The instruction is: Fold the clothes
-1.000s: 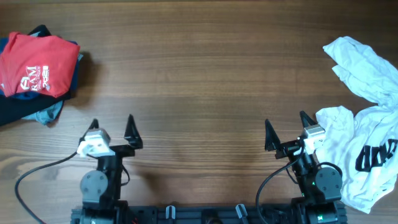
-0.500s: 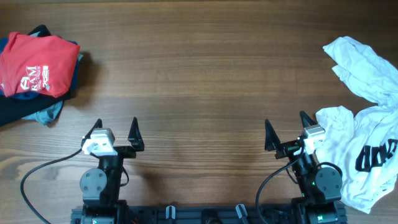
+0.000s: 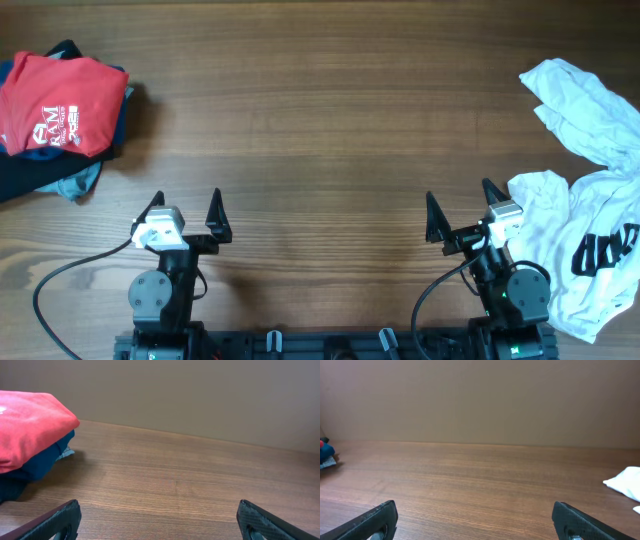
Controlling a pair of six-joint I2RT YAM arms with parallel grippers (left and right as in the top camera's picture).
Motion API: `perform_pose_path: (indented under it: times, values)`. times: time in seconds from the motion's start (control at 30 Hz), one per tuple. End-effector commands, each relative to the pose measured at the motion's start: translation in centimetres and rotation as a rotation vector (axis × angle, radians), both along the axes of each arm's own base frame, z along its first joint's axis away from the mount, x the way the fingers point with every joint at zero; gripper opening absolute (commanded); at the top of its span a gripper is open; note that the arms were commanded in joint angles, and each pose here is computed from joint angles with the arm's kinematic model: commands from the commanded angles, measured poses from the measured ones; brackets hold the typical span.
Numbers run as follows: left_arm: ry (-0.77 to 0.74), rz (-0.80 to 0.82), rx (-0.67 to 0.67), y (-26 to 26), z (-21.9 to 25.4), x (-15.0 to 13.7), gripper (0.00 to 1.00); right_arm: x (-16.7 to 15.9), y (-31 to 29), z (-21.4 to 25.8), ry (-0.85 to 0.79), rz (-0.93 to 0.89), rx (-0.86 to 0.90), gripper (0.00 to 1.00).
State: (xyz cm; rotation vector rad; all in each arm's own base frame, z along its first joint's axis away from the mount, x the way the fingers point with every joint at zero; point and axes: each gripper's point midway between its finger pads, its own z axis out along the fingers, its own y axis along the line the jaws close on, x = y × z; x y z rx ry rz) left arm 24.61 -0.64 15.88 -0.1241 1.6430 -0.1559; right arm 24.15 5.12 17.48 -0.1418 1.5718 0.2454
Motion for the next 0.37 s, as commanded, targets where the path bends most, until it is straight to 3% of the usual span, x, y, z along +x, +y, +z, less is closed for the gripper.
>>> perform_pose_path:
  times: [0.0,0.33]
  values:
    - [-0.001,-0.010,0.015,-0.10,-0.18,-0.01,1.00,-0.07,0.09,0.23,-0.008,0.004,0.014,1.00]
    - [-0.001,-0.010,0.015,-0.10,-0.19,-0.01,0.99,-0.07,0.09,0.23,-0.008,0.004,0.014,1.00]
